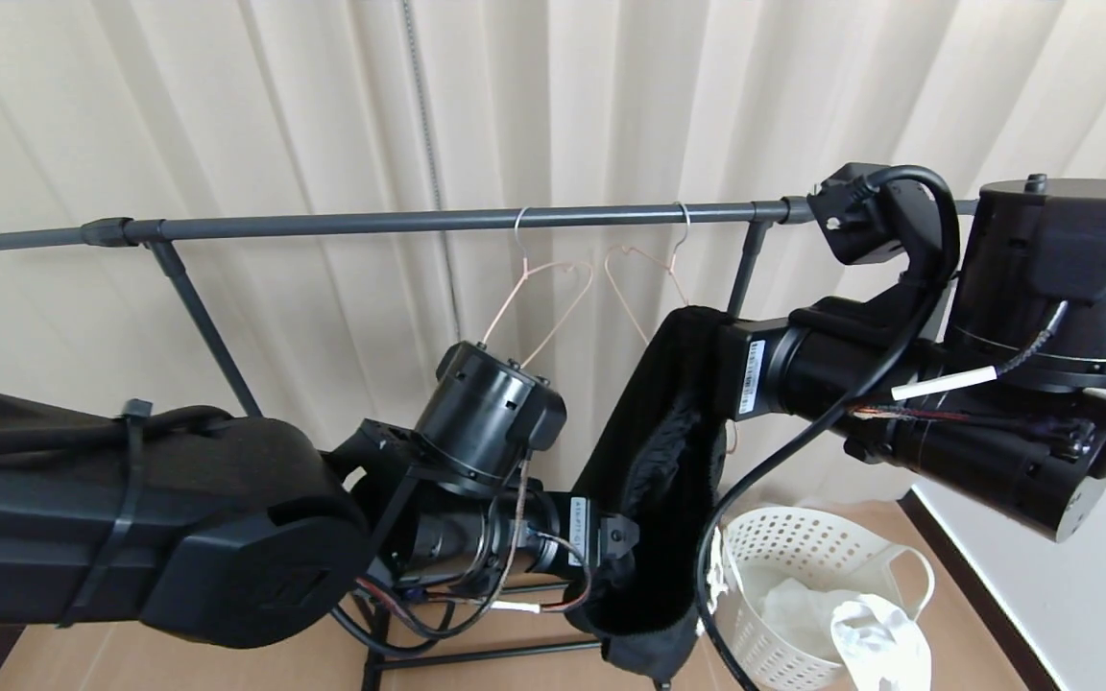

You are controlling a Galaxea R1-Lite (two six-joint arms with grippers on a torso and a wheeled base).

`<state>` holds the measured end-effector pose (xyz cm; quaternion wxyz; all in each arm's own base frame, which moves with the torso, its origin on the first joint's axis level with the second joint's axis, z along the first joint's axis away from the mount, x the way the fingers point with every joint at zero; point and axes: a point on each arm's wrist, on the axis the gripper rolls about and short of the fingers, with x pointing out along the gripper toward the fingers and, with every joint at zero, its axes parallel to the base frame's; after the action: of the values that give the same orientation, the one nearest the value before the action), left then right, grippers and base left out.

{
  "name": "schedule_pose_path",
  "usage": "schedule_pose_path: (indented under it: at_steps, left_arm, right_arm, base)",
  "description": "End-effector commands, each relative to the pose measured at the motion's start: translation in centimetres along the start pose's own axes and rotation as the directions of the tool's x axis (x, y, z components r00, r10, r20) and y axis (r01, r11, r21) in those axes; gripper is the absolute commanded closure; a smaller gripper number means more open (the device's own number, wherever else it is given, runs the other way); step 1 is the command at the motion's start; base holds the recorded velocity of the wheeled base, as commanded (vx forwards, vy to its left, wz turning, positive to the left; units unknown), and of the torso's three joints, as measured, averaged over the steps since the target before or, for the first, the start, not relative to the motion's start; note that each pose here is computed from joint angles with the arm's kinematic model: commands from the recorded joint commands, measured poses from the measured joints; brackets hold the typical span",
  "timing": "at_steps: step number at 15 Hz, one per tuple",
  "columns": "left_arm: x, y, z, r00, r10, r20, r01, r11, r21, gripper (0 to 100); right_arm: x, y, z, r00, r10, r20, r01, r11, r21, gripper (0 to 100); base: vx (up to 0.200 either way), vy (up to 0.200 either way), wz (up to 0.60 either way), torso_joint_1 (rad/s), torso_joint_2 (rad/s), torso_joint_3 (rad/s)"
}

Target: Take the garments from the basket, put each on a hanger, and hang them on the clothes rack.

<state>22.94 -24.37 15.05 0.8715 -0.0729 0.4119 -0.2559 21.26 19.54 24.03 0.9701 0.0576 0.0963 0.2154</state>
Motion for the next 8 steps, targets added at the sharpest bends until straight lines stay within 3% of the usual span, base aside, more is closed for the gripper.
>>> schedule_pose_path:
  at_steps: [1,8]
  left_arm:
    - [2.1,0.2,-0.7,0.999,0.018,-0.033,-0.018,1.000,0.005,0]
    - [3.9,0.3,-1.3,0.998,0.046,-0.045,-0.045,0.999,0.009,0]
  right_arm:
    - [-1.2,0.1,0.9,0.999,0.018,0.035,-0.018,1.000,0.010,100]
    - [-2.2,0.0,1.8,0.998,0.005,0.070,-0.006,1.000,0.016,100]
  base:
    - [0.000,0.000,0.00,0.000,0.00,0.000]
    - [0.000,0.000,0.00,0.000,0.00,0.000]
